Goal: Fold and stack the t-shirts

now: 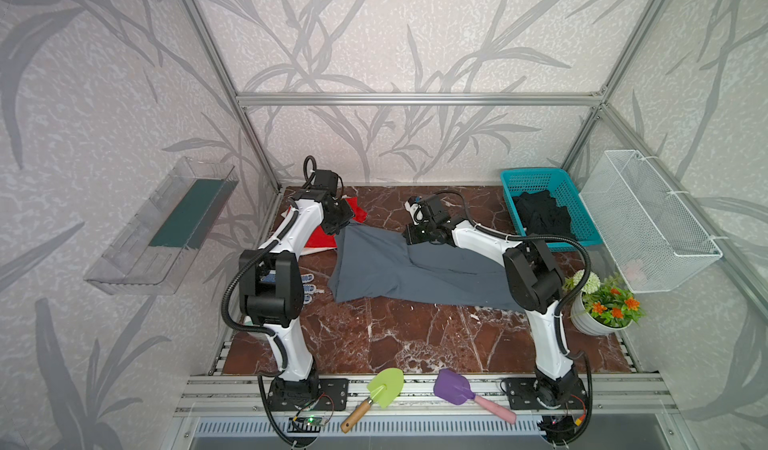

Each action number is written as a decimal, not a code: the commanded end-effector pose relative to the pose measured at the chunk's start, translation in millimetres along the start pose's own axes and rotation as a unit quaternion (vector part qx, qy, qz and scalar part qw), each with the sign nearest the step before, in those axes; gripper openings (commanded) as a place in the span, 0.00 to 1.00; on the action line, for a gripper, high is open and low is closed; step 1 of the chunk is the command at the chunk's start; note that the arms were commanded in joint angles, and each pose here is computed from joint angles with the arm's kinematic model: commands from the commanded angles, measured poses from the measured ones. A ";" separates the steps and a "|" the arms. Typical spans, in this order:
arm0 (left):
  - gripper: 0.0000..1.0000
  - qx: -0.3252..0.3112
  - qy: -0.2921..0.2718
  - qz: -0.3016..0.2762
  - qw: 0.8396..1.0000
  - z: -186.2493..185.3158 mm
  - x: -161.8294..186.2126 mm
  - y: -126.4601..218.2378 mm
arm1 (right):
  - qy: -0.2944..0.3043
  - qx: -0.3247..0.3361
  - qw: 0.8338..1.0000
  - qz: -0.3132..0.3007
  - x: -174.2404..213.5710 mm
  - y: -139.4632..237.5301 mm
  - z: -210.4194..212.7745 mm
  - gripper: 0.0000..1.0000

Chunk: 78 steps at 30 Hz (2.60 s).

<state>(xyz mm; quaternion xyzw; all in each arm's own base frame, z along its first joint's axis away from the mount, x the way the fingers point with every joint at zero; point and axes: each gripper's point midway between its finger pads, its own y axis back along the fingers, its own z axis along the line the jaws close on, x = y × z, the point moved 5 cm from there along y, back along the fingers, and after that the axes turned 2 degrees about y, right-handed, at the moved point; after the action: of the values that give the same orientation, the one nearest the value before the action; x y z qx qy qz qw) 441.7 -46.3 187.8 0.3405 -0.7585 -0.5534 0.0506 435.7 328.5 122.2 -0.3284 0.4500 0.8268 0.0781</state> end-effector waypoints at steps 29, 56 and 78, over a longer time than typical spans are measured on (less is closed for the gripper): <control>0.37 -0.117 -0.044 0.096 0.988 98.5 128.6 22.6 | -0.181 0.213 0.951 0.129 129.1 158.3 -102.3 0.61; 0.04 -0.221 0.003 0.141 0.965 154.9 149.2 -27.9 | -0.354 0.295 0.874 0.156 236.9 238.1 -174.6 0.59; 0.19 -0.204 0.033 -0.008 0.978 144.3 94.5 42.7 | -0.369 0.328 0.859 0.135 220.7 303.8 -146.5 0.56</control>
<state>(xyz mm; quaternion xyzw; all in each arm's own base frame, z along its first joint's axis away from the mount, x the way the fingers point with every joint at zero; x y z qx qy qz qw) 279.8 16.7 121.8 0.3324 -0.6397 -0.6740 0.1612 213.0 -6.7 118.6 0.1157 0.6723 0.6955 0.2255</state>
